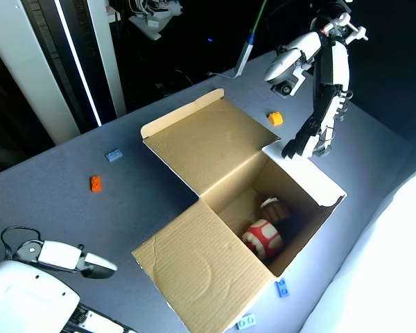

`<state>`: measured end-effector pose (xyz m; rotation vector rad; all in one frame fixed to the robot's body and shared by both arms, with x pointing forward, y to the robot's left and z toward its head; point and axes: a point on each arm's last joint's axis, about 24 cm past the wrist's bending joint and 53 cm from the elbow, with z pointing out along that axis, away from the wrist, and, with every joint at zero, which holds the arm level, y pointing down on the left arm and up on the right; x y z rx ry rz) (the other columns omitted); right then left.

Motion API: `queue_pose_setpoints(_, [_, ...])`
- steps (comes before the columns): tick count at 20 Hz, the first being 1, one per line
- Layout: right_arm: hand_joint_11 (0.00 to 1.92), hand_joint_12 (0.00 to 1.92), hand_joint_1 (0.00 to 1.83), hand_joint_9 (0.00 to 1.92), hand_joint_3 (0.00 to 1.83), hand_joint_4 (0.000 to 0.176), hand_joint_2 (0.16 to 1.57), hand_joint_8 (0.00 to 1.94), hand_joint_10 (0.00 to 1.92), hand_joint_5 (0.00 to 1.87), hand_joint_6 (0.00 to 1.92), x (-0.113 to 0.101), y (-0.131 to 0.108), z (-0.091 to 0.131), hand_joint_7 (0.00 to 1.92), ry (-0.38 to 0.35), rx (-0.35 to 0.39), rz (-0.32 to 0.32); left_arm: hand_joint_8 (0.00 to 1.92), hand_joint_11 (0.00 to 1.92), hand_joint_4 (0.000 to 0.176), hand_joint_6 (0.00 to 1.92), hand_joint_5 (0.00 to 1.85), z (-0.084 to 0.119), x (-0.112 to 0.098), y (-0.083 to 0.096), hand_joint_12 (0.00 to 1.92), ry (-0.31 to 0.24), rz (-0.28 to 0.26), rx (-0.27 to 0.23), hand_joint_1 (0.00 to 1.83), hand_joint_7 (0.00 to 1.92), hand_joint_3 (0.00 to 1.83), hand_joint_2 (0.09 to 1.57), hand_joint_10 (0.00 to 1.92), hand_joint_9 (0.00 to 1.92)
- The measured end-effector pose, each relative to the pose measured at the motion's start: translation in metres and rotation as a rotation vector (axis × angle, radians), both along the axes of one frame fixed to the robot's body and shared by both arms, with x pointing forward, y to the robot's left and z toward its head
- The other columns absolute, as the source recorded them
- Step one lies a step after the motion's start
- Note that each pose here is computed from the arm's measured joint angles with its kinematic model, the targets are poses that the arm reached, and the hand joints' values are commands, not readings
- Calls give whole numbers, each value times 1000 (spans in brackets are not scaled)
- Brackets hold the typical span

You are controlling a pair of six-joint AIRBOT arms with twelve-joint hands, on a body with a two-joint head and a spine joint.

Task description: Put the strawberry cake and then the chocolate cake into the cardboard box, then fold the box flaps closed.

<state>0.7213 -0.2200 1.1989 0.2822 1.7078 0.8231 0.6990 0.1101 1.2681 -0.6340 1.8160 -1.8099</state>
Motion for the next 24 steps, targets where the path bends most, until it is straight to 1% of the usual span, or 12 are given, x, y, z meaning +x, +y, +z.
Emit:
queue_pose_setpoints(1, [0,1478,281,283,2,0,1208,5,488,303,30,0,1,0,402,-2,2,2,0,191,33,2,374,0,0,-1,1149,-10,-4,7,531,508,0,1070,3,626])
queue_pose_setpoints(2, [0,1489,301,299,0,0,1203,10,491,305,28,0,5,2,422,-11,9,7,0,184,37,2,374,1,1,-4,1143,-30,-12,17,550,504,0,1059,0,619])
queue_pose_setpoints(4, [0,1477,300,283,1,0,1206,3,489,290,20,-1,14,3,406,-31,-7,31,3,201,31,5,386,1,2,-6,1147,-59,-20,36,558,512,0,1054,4,629])
queue_pose_setpoints(6, [0,1471,308,294,0,0,1202,3,494,293,20,-5,29,1,408,-34,-6,60,0,200,32,0,370,-2,3,-11,1142,-80,-32,67,522,501,0,1062,4,630])
queue_pose_setpoints(9, [0,1484,328,301,0,0,1195,3,489,301,21,-13,56,-2,413,-53,-25,119,0,193,31,0,363,-7,-3,-23,1137,-107,-73,106,506,493,0,1065,0,615])
queue_pose_setpoints(12, [0,1486,320,304,0,0,1197,3,485,301,20,-21,74,3,413,-120,-64,154,1,203,30,2,378,-14,-5,-25,1110,-97,-84,117,539,504,0,1054,2,624])
queue_pose_setpoints(13, [0,1480,303,302,1,0,1204,1,478,290,14,-22,79,4,403,-141,-79,161,1,211,32,2,380,-21,-6,-25,1107,-93,-86,134,547,507,0,1048,4,631])
queue_pose_setpoints(17, [0,1475,300,294,2,0,1206,1,471,289,13,-24,87,11,401,-200,-109,180,1,197,33,5,385,-25,-6,-24,1094,-88,-87,142,556,498,0,1043,0,613])
queue_pose_setpoints(18, [0,1470,306,296,0,0,1201,2,473,295,14,-24,88,15,405,-219,-119,181,2,232,24,2,383,-26,-6,-25,1078,-85,-89,142,552,507,0,1046,4,627])
queue_pose_setpoints(19, [0,1469,306,298,0,0,1198,0,474,292,13,-23,90,19,402,-235,-125,182,0,229,22,0,372,-28,-5,-24,1072,-86,-87,147,548,503,1,1051,1,623])
queue_pose_setpoints(20, [0,1469,306,301,0,0,1202,0,475,294,13,-22,89,26,400,-259,-122,177,0,217,30,0,370,-28,-5,-24,1070,-85,-87,146,546,501,0,1048,1,622])
queue_pose_setpoints(24, [0,1474,295,298,3,0,1208,2,474,285,9,-15,83,47,405,-305,-99,152,0,200,32,0,357,-30,-6,-24,1094,-80,-91,144,520,498,2,1056,0,618])
